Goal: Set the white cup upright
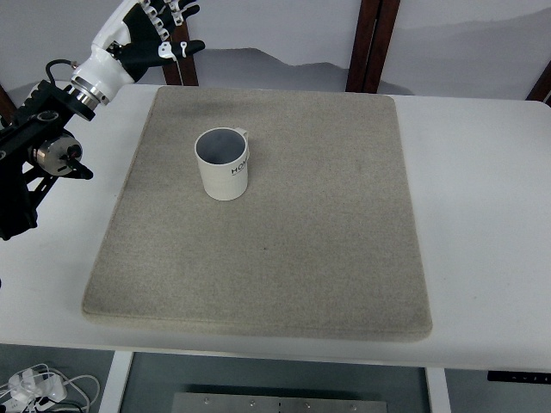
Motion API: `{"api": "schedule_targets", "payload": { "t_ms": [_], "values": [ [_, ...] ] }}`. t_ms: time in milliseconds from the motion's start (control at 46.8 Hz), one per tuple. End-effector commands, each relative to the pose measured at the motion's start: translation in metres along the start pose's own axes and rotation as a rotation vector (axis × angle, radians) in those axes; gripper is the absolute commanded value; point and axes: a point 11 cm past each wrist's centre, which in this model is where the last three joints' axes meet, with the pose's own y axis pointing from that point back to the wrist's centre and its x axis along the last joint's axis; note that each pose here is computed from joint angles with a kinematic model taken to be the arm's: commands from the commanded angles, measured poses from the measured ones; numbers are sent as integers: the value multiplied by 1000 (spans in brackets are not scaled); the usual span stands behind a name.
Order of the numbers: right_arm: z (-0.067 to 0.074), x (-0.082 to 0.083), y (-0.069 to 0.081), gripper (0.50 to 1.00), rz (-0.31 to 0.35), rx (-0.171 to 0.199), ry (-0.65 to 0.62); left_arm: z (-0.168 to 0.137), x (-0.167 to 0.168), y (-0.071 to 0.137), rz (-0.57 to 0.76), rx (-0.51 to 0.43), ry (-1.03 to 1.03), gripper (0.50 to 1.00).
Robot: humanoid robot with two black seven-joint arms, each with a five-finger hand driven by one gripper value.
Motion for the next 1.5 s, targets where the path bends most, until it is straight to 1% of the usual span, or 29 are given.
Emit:
{"api": "schedule_targets", "payload": {
  "t_ms": [0,107,235,299,363,513,684,833,1218,1368,1474],
  "values": [
    [0,0,0,952,0,0,0,15,9,-7,25,-33,0,994],
    [0,0,0,952,0,0,0,31,23,-14,81,-77,22,994],
    [0,0,0,952,0,0,0,56,49,-12,162,-136,44,992],
    [0,1,0,952,2,0,0,65,62,-7,197,-149,39,994],
    [0,0,0,952,0,0,0,69,71,-4,226,-161,47,994],
    [0,0,0,952,0,0,0,67,93,9,314,-168,66,994],
    [0,0,0,952,0,0,0,57,114,26,391,-121,63,994],
    [0,0,0,952,0,1,-3,44,121,31,447,-58,177,994],
    [0,0,0,952,0,0,0,4,117,35,559,-6,513,994],
    [0,0,0,952,0,0,0,-13,106,34,562,19,578,994],
    [0,0,0,952,0,0,-2,-26,103,42,581,29,613,996]
  ]
}}
